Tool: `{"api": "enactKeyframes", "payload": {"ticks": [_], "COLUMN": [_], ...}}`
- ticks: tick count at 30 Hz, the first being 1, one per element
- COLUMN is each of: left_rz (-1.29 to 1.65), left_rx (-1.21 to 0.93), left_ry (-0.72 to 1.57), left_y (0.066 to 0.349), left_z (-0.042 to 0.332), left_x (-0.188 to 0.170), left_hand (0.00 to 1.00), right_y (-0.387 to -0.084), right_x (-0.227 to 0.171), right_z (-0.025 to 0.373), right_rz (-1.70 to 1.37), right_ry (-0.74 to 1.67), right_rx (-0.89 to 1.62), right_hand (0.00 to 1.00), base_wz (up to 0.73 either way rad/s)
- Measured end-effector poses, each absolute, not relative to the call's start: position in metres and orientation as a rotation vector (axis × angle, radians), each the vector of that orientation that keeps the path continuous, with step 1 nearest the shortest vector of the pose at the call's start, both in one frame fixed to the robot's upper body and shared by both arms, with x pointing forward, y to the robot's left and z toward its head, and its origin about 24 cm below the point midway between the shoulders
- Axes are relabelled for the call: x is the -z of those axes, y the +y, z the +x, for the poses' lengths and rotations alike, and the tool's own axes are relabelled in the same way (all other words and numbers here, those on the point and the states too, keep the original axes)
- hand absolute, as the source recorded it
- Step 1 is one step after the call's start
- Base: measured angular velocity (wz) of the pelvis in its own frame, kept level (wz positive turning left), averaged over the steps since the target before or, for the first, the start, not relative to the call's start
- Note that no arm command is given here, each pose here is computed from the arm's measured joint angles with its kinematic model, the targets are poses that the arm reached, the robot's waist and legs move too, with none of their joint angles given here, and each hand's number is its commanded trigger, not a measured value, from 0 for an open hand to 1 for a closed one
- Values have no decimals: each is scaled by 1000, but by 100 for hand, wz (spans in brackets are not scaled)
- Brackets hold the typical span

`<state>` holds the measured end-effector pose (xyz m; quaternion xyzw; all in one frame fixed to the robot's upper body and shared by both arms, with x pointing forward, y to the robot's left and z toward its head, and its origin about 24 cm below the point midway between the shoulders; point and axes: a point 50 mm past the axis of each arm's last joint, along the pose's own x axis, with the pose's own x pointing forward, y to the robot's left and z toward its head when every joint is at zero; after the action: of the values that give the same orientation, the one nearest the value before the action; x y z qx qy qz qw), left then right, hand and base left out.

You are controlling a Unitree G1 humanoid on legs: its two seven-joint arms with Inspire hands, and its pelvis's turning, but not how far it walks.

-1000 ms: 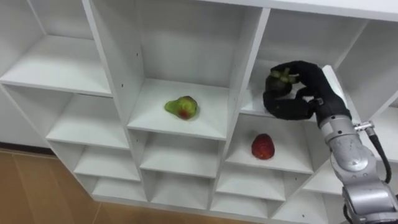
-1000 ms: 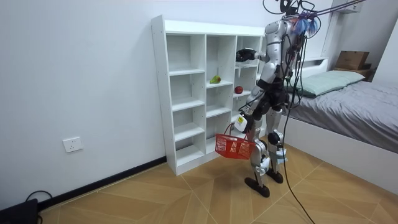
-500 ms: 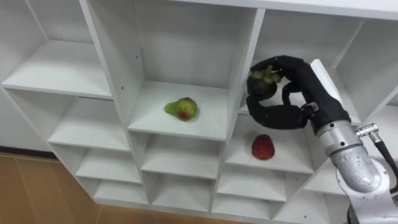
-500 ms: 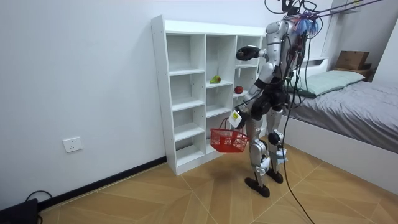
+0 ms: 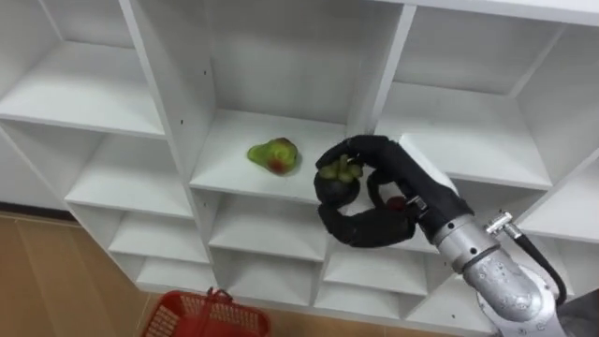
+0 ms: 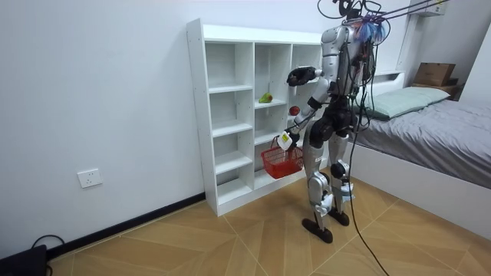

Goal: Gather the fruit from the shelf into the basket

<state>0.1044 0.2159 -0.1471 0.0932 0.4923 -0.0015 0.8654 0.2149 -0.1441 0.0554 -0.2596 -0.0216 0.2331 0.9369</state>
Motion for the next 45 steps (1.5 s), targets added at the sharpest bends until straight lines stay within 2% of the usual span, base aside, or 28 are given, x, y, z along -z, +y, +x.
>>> {"api": "enactKeyframes", "payload": {"ticks": [13,21,38,45], "left_rz": [195,208,203,179], "left_rx": [98,129,285,380], "left_ry": [931,822,721,731], "left_y": [197,188,168,161], "left_z": [137,162,184,182], "left_x": [137,123,110,111], "left_hand": [100,100,100,100], "right_y": [-124,-126,-148,-147], "right_x": [-12,39,81,82], "right_z": [204,200,205,205], "right_rz": [-475,-494,-636,-633], "right_ry": [145,363,537,522], "right_rx": [-607,-633,-566,-559], "right_hand": [100,100,100,100], "base_wz": [0,3,5,5]}}
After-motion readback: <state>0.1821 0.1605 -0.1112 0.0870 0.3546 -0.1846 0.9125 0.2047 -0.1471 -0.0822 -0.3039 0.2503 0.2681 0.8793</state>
